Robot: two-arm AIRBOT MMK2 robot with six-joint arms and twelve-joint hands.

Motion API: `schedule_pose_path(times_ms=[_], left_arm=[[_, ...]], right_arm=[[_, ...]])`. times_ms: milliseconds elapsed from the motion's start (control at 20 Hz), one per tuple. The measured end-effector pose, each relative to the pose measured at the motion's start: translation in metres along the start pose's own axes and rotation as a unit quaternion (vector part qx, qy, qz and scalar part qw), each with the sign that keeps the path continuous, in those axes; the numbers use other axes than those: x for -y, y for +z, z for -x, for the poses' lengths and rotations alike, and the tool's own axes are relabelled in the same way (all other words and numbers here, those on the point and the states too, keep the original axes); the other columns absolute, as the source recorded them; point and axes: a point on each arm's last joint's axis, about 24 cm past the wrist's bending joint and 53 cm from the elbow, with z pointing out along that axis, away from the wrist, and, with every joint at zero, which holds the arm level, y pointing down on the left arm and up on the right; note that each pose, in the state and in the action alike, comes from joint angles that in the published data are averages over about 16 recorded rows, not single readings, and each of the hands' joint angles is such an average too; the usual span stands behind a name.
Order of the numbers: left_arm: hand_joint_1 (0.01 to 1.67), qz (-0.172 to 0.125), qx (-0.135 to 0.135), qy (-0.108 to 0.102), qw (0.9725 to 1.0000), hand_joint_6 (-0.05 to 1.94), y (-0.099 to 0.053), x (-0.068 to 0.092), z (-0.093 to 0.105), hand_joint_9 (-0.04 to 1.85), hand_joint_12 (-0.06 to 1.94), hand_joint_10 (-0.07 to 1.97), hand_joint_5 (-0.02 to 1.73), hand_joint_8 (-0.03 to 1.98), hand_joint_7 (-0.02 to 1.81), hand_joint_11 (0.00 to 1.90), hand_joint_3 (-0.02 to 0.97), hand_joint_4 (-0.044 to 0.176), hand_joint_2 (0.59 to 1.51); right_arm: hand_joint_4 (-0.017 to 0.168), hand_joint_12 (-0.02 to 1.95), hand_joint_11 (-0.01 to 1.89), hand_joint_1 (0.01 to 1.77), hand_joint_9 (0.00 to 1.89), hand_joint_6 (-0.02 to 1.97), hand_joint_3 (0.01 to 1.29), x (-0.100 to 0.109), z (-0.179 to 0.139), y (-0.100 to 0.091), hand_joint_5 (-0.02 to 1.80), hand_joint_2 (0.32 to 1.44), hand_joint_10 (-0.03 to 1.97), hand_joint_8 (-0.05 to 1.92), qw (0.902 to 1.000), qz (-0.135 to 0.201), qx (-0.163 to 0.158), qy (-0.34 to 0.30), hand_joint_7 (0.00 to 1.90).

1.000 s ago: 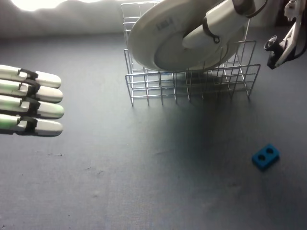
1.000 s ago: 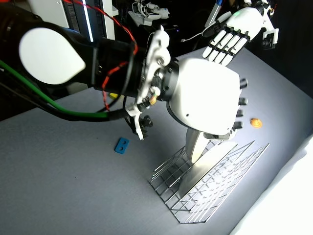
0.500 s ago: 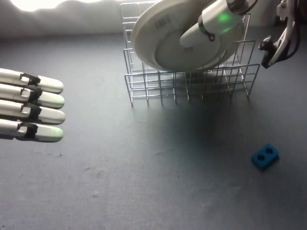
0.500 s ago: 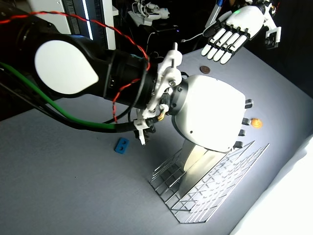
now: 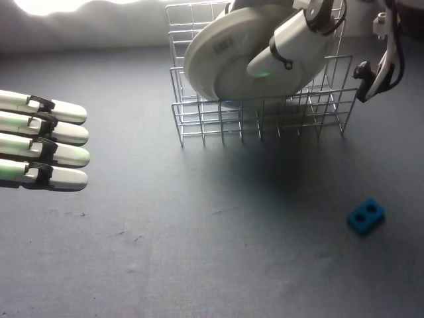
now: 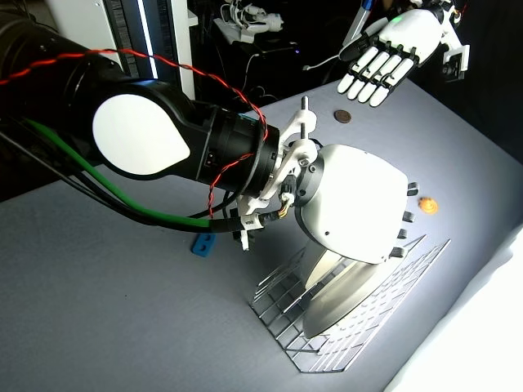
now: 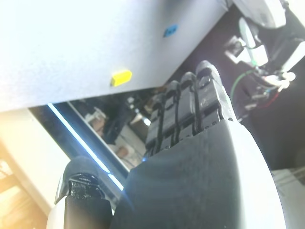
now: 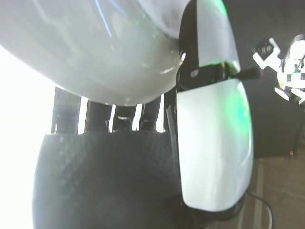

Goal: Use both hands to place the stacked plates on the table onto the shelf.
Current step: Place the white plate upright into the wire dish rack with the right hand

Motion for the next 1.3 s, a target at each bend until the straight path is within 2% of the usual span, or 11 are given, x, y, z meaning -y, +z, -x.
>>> schedule_pose_path(times_ms=[600,750,1300], left_arm=[[0.02,0.02,0.008,-0.005,0.9997,0.01,-0.011,-0.013,0.005,0.03,0.01,0.01,0.06,0.01,0.07,0.02,0.014,0.007,1.111],[0.02,0.023,0.013,-0.004,0.9996,0.01,-0.014,-0.016,0.008,0.03,0.01,0.01,0.07,0.01,0.07,0.02,0.014,0.007,1.111],[0.02,0.026,0.024,0.0,0.9994,0.01,-0.02,-0.02,0.015,0.03,0.01,0.01,0.07,0.01,0.08,0.02,0.015,0.007,1.111]], right_arm=[[-0.007,1.14,0.87,1.24,1.33,0.86,0.01,0.013,-0.007,0.001,0.99,0.94,0.01,0.77,0.9998,-0.009,-0.006,-0.017,1.14],[-0.006,1.18,0.82,1.23,1.27,0.87,0.01,0.016,-0.008,0.001,0.95,0.95,0.01,0.67,0.9997,-0.011,-0.007,-0.02,1.09],[-0.004,1.26,0.54,1.14,0.96,0.31,0.01,0.018,-0.007,0.0,0.83,1.03,0.01,0.16,0.9997,-0.007,-0.005,-0.022,0.92]])
